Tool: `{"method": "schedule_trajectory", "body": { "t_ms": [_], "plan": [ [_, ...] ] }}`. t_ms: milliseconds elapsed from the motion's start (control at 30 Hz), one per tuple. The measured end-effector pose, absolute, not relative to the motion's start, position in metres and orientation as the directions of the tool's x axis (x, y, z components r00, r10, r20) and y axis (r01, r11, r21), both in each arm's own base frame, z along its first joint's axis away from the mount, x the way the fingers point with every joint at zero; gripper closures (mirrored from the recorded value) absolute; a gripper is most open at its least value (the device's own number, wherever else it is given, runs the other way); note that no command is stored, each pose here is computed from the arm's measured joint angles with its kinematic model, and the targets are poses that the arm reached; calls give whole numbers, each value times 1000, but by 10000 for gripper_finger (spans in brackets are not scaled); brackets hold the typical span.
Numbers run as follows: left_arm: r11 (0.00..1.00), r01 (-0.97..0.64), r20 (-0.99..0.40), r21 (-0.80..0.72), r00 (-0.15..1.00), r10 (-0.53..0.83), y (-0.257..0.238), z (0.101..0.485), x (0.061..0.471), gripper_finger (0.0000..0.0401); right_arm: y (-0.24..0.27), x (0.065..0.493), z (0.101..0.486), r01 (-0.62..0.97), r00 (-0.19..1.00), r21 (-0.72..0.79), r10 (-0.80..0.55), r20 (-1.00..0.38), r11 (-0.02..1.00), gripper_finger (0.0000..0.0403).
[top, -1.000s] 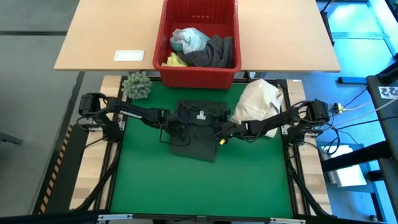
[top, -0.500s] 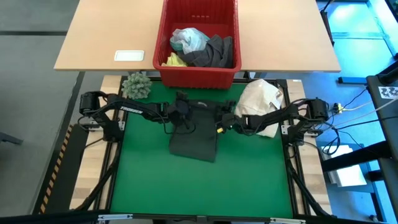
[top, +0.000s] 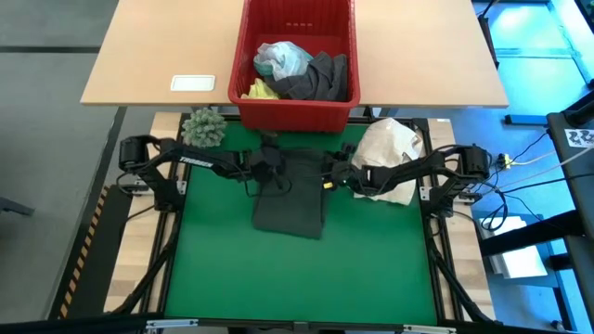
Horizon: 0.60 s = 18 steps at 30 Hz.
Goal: Fold Laundry from Bin
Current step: Fold the dark green polo
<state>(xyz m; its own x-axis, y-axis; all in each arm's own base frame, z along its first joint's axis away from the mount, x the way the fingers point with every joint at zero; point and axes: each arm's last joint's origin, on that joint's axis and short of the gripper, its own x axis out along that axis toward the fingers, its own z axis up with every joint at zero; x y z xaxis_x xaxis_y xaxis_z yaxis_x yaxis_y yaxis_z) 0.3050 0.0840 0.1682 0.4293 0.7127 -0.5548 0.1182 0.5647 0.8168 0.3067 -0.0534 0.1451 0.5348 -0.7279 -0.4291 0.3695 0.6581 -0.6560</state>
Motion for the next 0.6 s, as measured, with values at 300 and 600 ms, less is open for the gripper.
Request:
{"method": "schedule_trajectory", "body": {
  "t_ms": [300, 600],
  "plan": [
    [531, 165, -538, 831, 478, 694, 61, 179, 307, 273, -45, 308, 145, 339, 553, -668, -715, -428, 663, 292],
    [469, 53, -444, 882, 425, 789, 61, 223, 297, 196, -40, 313, 150, 313, 553, -676, -707, -442, 667, 292]
  ]
}}
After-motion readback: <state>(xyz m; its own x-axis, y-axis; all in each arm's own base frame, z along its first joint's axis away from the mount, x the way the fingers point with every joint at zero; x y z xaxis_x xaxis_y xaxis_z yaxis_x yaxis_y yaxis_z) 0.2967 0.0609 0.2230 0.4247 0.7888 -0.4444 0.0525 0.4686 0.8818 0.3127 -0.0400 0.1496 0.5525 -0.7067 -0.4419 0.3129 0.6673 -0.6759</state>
